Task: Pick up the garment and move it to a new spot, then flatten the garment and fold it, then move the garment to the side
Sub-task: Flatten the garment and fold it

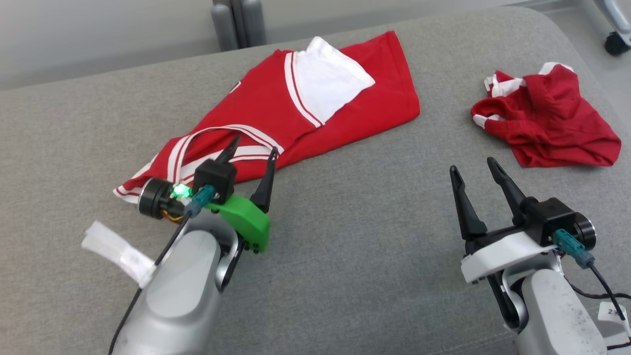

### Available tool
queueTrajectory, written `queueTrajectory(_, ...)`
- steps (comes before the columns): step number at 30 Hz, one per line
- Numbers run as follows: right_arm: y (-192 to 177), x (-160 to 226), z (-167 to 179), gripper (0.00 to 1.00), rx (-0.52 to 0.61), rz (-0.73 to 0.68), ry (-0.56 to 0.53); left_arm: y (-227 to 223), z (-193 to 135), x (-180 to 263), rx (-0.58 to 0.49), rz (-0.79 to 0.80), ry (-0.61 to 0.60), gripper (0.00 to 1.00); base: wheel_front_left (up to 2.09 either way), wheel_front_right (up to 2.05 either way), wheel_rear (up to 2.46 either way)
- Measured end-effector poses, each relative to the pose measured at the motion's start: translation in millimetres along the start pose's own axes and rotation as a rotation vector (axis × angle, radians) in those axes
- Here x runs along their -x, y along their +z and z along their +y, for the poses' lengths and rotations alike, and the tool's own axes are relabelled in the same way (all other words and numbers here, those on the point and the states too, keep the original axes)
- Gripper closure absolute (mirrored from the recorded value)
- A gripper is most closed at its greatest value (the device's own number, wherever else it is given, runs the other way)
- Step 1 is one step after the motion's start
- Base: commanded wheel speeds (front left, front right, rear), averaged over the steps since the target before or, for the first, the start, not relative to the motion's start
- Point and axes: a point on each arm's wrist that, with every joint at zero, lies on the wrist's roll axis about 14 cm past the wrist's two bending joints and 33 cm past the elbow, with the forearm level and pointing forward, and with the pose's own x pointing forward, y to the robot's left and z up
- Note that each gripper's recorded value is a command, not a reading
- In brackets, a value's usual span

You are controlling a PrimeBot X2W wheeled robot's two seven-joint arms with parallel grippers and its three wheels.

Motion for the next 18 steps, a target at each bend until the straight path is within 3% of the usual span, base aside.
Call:
queueTrajectory(8,-8.4,-6.8,-18.8,0.00,-0.007,0.021,-0.046,-31.5,-14.2,-53.9,-0.101,0.153,-0.123,0.00,0.00,0.00,0.00)
queueTrajectory(18,-25.9,3.4,-53.3,0.00,0.010,0.079,-0.142,-78.5,-21.3,-82.9,-0.140,0.272,-0.194,0.00,0.00,0.00,0.00)
